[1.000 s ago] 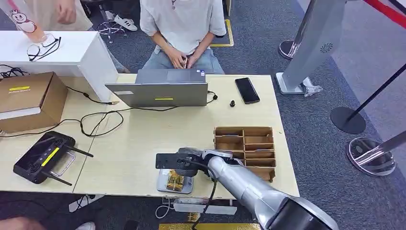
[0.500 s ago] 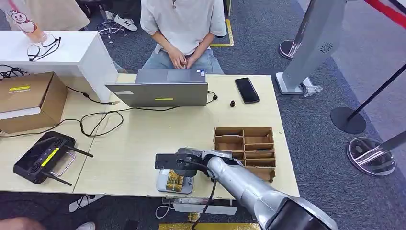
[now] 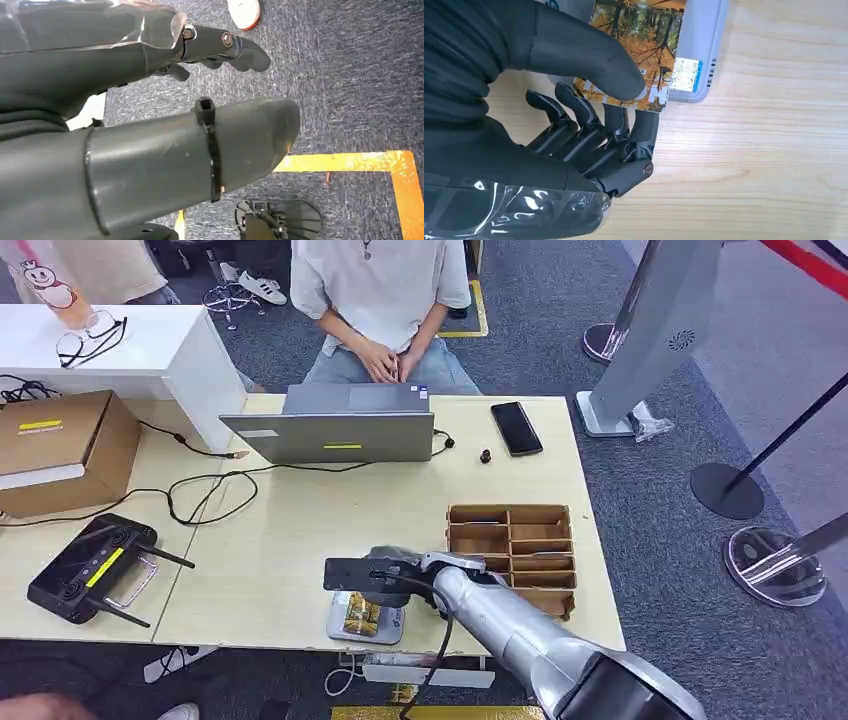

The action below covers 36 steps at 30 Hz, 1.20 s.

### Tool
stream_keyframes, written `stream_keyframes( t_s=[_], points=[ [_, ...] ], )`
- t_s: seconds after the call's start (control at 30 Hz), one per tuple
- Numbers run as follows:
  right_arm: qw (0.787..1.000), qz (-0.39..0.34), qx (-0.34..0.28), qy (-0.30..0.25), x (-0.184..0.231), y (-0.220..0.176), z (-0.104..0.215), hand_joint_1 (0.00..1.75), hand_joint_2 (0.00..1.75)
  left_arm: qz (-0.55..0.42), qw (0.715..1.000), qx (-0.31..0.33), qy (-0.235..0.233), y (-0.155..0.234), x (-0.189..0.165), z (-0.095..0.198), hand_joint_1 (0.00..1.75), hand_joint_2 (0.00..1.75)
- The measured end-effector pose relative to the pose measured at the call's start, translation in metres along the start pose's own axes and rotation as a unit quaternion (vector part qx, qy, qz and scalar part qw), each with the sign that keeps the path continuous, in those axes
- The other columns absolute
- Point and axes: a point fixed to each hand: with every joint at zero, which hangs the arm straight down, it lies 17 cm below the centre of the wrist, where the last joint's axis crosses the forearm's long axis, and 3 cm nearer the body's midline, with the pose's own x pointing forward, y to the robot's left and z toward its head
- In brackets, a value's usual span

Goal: Pass the card to the sensor for recognition and then transmit it.

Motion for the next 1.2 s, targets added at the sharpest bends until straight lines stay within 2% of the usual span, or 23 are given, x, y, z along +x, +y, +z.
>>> stream_keyframes(
  t_s=[0.23, 0.87, 1.2],
  points=[
    [1.000, 0.006, -0.016, -0.026, 0.013, -0.009, 0.000, 1.75, 1.75, 0.001, 1.000, 0.000, 0.000, 0.000, -0.001, 0.000, 0.00, 0.00],
    [0.985, 0.054, -0.104, -0.123, 0.076, -0.067, 0.016, 1.75, 1.75, 0.009, 1.000, 0.003, 0.003, 0.001, -0.005, 0.000, 0.00, 0.00],
    [0.958, 0.115, -0.202, -0.169, 0.102, -0.097, 0.039, 1.75, 1.75, 0.011, 1.000, 0.002, 0.003, 0.002, -0.004, -0.001, 0.00, 0.00]
  ],
)
